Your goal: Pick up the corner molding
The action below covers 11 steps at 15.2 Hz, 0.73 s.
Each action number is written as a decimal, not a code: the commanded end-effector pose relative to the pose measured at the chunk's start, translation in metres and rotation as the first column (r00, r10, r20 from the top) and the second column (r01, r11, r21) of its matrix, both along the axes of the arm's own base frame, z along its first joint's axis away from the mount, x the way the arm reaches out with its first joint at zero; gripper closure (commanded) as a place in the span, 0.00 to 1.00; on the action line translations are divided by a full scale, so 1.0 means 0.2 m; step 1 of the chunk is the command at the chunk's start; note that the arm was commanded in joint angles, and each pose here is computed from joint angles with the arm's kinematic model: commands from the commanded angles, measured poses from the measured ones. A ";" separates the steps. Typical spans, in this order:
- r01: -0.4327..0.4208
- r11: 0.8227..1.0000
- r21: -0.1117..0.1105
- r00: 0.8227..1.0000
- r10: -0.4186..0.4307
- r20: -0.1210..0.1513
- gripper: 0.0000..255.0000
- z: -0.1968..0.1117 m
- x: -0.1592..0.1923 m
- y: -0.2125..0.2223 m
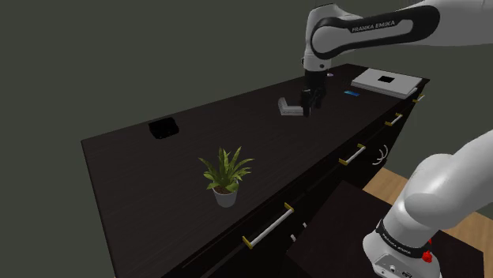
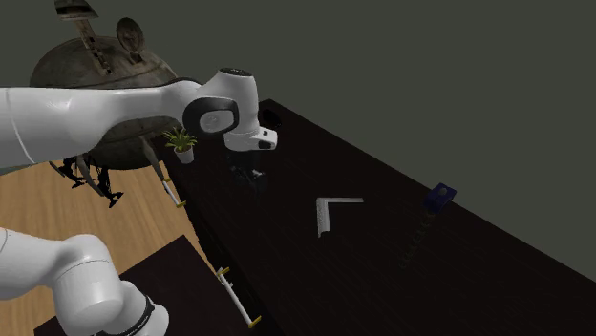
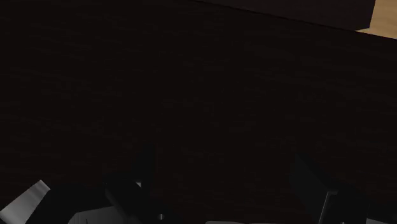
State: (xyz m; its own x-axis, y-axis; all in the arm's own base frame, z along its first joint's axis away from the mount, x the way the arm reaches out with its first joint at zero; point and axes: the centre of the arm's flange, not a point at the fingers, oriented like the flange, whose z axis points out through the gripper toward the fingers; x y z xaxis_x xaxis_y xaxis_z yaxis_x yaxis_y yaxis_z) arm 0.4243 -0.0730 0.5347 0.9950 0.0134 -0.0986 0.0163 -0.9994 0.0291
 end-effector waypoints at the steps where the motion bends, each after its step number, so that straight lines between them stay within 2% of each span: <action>1: 0.006 1.000 0.004 1.000 -0.006 0.008 0.00 -0.03 0.12 -0.07; 11: 0.038 0.999 0.026 0.998 -0.039 0.043 0.00 -0.19 0.63 -0.44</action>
